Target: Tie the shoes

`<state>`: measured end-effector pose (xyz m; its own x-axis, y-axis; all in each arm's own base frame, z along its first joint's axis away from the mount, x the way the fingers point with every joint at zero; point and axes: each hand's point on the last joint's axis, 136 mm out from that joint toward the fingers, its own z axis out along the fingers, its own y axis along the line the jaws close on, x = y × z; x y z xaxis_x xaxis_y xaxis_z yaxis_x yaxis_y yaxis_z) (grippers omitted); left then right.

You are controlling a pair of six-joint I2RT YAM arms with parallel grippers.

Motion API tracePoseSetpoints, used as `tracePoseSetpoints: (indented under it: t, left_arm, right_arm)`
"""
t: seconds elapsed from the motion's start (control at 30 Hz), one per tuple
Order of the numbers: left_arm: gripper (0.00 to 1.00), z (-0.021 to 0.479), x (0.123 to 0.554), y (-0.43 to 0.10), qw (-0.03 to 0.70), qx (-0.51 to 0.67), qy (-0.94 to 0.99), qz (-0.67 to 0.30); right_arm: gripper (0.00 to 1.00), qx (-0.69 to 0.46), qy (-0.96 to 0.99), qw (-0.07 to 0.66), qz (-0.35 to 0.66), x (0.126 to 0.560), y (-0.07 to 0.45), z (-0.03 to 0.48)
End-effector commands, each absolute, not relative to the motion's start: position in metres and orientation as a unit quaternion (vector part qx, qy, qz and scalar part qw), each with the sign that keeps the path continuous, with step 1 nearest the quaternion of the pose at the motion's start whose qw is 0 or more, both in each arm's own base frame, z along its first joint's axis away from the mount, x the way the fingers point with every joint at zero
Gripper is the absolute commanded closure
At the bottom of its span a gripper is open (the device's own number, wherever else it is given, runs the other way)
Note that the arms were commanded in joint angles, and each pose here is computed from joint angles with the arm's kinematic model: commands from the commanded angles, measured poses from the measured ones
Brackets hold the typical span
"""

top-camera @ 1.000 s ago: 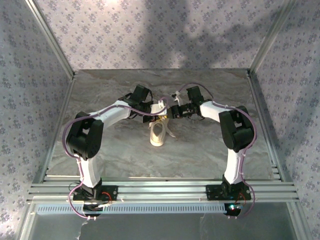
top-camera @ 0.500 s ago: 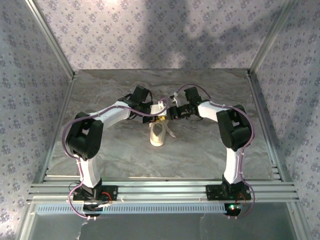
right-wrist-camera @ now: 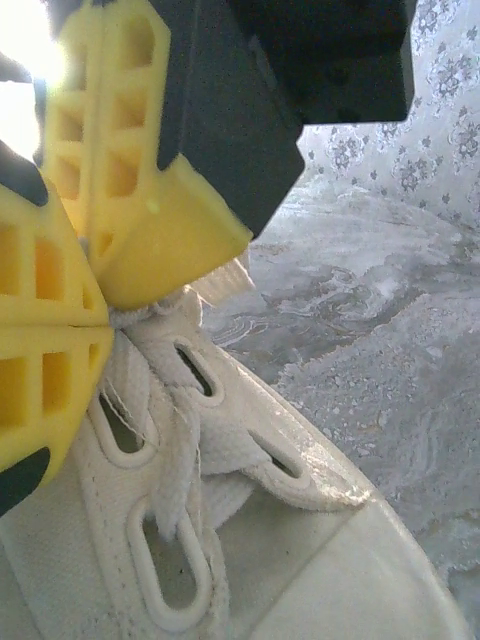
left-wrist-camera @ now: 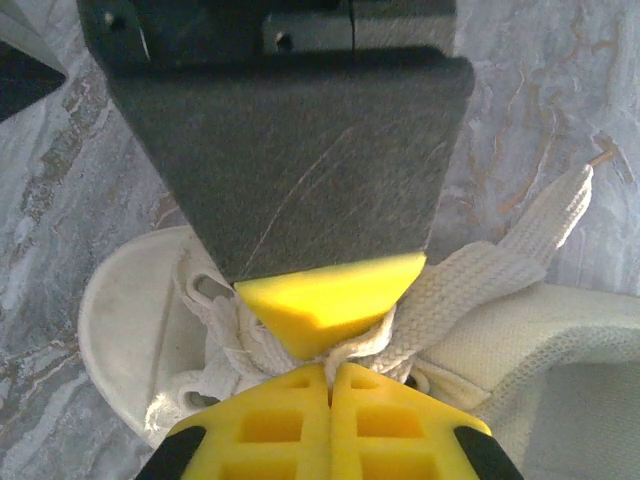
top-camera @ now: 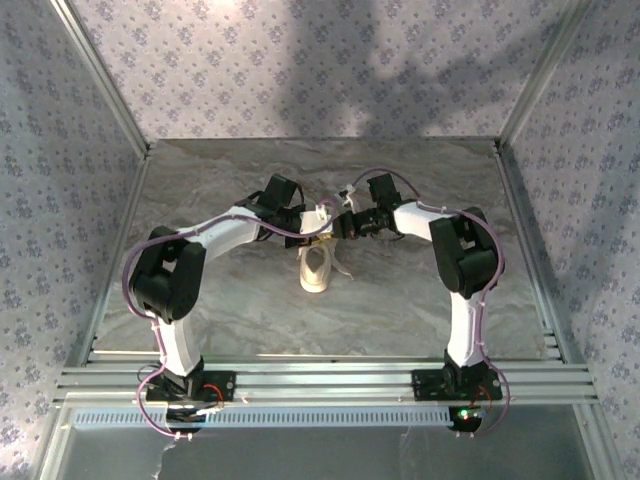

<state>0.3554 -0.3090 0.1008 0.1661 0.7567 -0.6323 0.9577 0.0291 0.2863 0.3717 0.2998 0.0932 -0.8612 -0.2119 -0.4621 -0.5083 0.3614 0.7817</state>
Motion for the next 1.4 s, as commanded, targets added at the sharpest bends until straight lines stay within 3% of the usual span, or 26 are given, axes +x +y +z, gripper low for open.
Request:
tracePoseSetpoints:
  t: [0.0, 0.5, 0.63, 0.83, 1.37]
  left_arm:
    - [0.99, 0.122, 0.352, -0.316, 0.375, 0.69, 0.603, -0.143]
    - [0.98, 0.122, 0.355, -0.31, 0.373, 0.69, 0.609, -0.124]
    - [1.0, 0.125, 0.354, -0.311, 0.377, 0.69, 0.605, -0.124]
    - [1.0, 0.129, 0.353, -0.313, 0.38, 0.692, 0.6, -0.126]
    - [0.96, 0.109, 0.356, -0.311, 0.349, 0.7, 0.612, -0.116]
  right_arm:
    - [1.0, -0.219, 0.814, 0.169, 0.512, 0.377, 0.295, 0.101]
    - [1.0, -0.214, 0.821, 0.238, 0.473, 0.381, 0.277, 0.113]
    - [1.0, -0.21, 0.823, 0.221, 0.48, 0.38, 0.278, 0.106]
    - [0.85, -0.201, 0.818, 0.185, 0.506, 0.379, 0.287, 0.095]
    - [0.81, -0.221, 0.798, 0.168, 0.535, 0.367, 0.298, 0.106]
